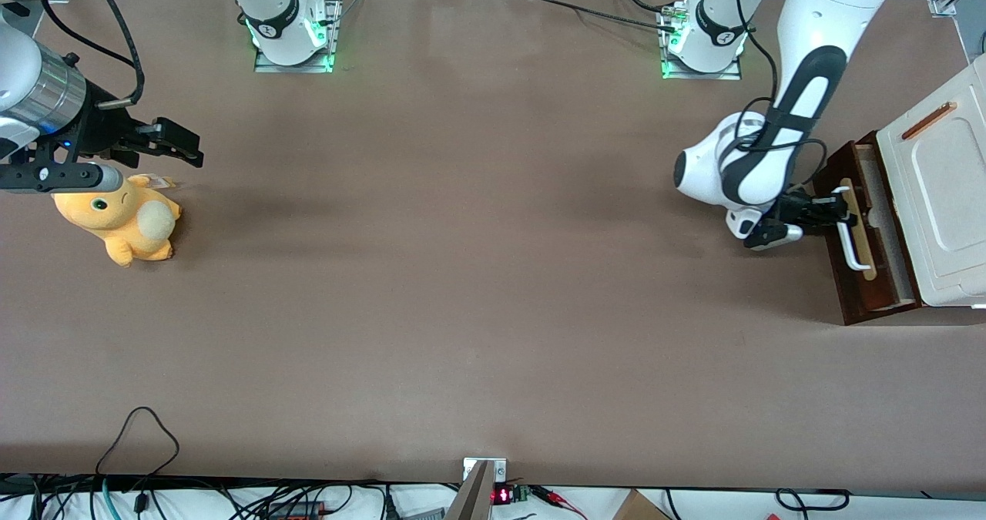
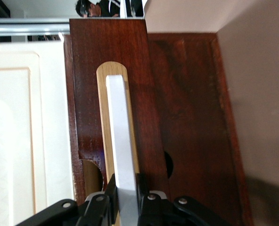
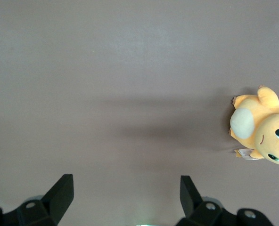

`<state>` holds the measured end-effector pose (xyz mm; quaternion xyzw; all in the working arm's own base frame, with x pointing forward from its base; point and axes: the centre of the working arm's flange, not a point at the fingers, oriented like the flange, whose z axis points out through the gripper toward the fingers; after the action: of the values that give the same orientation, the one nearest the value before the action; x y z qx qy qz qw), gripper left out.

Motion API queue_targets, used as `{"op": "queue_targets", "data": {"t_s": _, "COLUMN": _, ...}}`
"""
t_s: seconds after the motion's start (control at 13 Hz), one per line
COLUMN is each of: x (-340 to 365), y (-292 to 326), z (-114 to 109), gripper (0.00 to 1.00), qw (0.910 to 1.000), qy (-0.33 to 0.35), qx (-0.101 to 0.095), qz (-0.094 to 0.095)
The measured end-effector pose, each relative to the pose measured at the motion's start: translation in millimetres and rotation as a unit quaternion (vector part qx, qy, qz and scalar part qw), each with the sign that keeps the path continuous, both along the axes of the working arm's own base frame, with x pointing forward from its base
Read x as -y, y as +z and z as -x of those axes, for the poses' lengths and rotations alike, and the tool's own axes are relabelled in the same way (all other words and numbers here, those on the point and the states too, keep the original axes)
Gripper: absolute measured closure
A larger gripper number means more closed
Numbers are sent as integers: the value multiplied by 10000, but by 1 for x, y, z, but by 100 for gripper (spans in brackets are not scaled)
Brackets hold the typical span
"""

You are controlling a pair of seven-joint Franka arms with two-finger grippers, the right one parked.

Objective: Open lower drawer with left arm only

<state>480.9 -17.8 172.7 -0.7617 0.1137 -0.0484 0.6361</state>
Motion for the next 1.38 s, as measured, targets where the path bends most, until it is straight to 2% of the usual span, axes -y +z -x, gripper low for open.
{"op": "queue_targets", "data": {"t_s": 0.31, "x": 48, "y": 3, "z": 5, "gripper": 81, "qw": 9994, "qy": -274, "qx": 22, "qz": 214}}
{"op": "queue_targets", "data": {"t_s": 0.62, "x": 61, "y": 4, "z": 7, "gripper": 81, "qw": 9990, "qy": -362, "qx": 23, "qz": 264}}
{"op": "queue_targets", "data": {"t_s": 0.69, "x": 63, "y": 3, "z": 7, "gripper": 74, "qw": 9987, "qy": -399, "qx": -16, "qz": 309}}
{"op": "queue_targets", "data": {"t_s": 0.85, "x": 67, "y": 3, "z": 6, "gripper": 53, "qw": 9983, "qy": -418, "qx": -17, "qz": 397}}
{"op": "queue_targets", "data": {"t_s": 1.0, "x": 71, "y": 12, "z": -2, "gripper": 33, "qw": 9983, "qy": -379, "qx": 21, "qz": 441}}
{"op": "queue_targets", "data": {"t_s": 1.08, "x": 73, "y": 19, "z": -8, "gripper": 22, "qw": 9983, "qy": -345, "qx": -39, "qz": 466}}
{"op": "queue_targets", "data": {"t_s": 1.15, "x": 76, "y": 29, "z": -15, "gripper": 11, "qw": 9980, "qy": -132, "qx": -86, "qz": 608}}
{"op": "queue_targets", "data": {"t_s": 1.23, "x": 81, "y": 45, "z": -25, "gripper": 1, "qw": 9958, "qy": 222, "qx": -118, "qz": 885}}
{"op": "queue_targets", "data": {"t_s": 1.38, "x": 94, "y": 90, "z": -49, "gripper": 0, "qw": 9840, "qy": 795, "qx": -216, "qz": 1580}}
